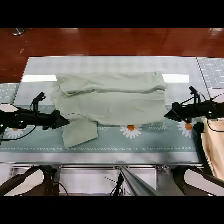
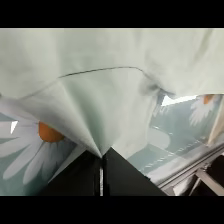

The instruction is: Fold the shirts.

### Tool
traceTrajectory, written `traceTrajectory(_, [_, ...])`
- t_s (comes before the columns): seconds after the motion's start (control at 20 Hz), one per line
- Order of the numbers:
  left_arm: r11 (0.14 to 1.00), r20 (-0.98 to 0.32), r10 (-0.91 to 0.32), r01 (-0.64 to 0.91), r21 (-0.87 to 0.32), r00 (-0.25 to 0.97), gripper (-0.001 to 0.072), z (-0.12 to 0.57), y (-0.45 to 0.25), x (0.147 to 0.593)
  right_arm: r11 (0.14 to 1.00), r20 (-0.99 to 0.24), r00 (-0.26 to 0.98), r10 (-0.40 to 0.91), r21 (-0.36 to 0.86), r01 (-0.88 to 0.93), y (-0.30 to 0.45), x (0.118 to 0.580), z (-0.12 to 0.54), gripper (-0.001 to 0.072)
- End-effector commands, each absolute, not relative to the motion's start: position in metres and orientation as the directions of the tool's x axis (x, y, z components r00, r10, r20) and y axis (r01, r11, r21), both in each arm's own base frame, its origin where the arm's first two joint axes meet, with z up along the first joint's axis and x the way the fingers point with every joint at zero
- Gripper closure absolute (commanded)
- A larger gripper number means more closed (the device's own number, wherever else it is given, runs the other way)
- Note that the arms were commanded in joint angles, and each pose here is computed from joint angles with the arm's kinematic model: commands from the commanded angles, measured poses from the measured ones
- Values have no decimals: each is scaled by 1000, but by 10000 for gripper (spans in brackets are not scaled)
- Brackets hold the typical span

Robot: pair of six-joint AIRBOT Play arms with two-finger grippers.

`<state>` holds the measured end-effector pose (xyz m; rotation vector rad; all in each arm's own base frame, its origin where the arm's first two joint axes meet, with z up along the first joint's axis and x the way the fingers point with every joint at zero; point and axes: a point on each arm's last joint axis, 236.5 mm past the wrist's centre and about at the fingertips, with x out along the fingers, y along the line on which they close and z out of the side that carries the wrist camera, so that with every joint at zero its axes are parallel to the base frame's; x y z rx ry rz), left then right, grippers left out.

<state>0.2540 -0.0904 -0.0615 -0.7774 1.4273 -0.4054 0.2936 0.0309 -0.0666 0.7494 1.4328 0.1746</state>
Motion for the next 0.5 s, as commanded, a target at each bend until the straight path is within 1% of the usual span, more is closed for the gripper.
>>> traceTrajectory(0.0, [668,-696,-695,-196,-718,181,685,-46,-79,260,800,-852,230,471,522,296,4,298,-46,689])
traceTrajectory(0.1, [671,-691,-673,-177,-720,263,685,-35,-71,287,791,-832,280,480,548,273,5,318,-34,689])
traceTrajectory(0.2, [645,-655,-682,-153,-748,324,686,-16,-68,320,776,-799,315,512,588,230,16,345,-22,689])
traceTrajectory(0.3, [631,-635,-692,-140,-763,342,685,-4,-66,352,783,-790,330,516,592,192,22,373,-18,688])
traceTrajectory(0.45, [624,-630,-706,-137,-769,324,685,-2,-71,398,790,-785,362,502,587,178,24,422,-19,689])
